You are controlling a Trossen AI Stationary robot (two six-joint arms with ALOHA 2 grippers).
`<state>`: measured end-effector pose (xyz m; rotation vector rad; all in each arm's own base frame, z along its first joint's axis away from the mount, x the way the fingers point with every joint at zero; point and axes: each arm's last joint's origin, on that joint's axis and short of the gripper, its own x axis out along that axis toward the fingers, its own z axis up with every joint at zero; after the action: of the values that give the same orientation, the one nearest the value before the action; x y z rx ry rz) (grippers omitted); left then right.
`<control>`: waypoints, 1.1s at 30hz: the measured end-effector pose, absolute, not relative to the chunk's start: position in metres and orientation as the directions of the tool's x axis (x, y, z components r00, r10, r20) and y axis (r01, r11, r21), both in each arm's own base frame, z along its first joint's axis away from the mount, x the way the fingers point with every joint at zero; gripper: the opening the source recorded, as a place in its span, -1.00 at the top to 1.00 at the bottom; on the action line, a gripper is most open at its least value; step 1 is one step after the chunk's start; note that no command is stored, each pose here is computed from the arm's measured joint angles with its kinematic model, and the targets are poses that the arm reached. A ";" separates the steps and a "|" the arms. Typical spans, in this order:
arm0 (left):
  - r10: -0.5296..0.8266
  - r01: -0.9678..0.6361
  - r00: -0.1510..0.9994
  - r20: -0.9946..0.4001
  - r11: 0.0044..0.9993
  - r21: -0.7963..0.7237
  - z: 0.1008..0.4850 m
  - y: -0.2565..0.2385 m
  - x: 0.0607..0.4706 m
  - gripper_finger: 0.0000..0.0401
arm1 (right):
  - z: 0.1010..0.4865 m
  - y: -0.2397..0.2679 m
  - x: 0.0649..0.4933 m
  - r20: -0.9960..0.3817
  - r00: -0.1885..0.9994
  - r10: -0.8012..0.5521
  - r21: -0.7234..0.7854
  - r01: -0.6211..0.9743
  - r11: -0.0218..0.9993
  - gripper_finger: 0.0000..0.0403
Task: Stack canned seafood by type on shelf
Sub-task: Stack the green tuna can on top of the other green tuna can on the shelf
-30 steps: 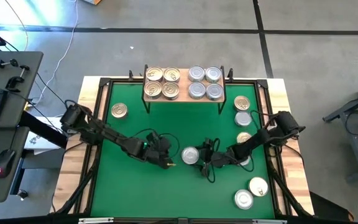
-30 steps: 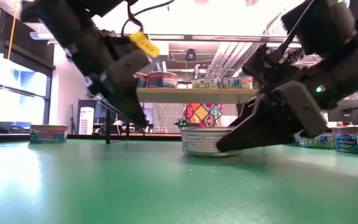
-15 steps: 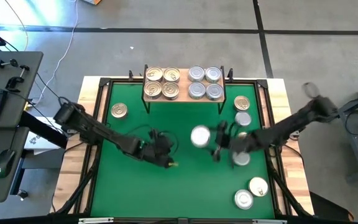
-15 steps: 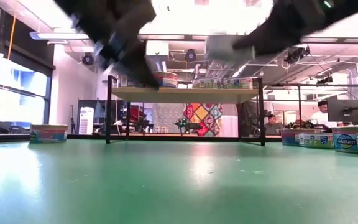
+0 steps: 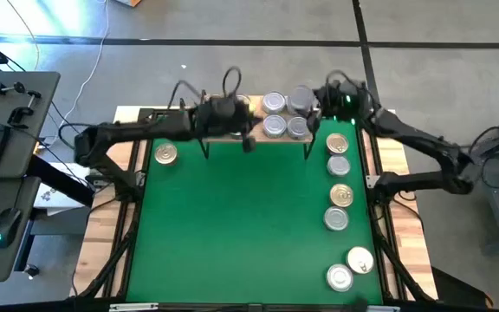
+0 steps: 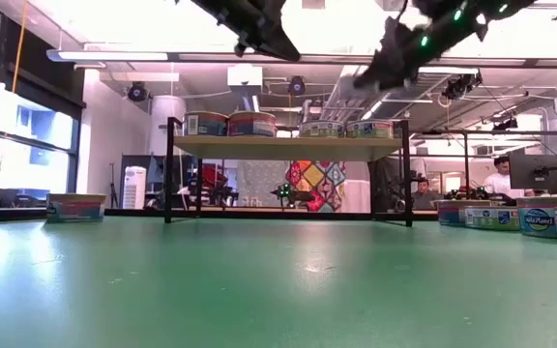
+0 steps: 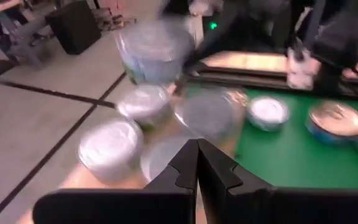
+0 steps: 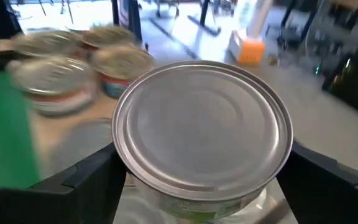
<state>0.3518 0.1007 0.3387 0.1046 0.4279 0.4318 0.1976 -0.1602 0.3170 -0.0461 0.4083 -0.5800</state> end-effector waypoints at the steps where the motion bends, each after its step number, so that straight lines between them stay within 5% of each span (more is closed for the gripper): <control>1: 0.429 -0.384 0.815 -0.390 0.903 0.192 0.341 0.113 0.355 1.00 | 0.313 -0.173 0.196 -0.381 0.753 -0.537 -0.136 0.529 0.838 -0.72; 12: 0.397 -0.328 0.799 -0.453 0.917 0.226 0.337 0.187 0.405 1.00 | 0.274 -0.230 0.200 -0.504 0.712 -0.490 -0.067 0.533 0.843 -0.72; 19: 0.390 -0.317 0.798 -0.460 0.920 0.230 0.331 0.187 0.413 1.00 | 0.271 -0.230 0.200 -0.526 0.703 -0.478 -0.052 0.535 0.843 -0.93; 33: 0.392 -0.322 0.796 -0.461 0.920 0.225 0.331 0.187 0.414 1.00 | 0.278 -0.226 0.196 -0.512 0.708 -0.486 -0.066 0.532 0.844 -0.98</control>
<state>0.4136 0.1869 0.3310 0.1381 0.5247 0.3845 0.1963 -0.2255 0.2784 0.0893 0.5431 -0.5661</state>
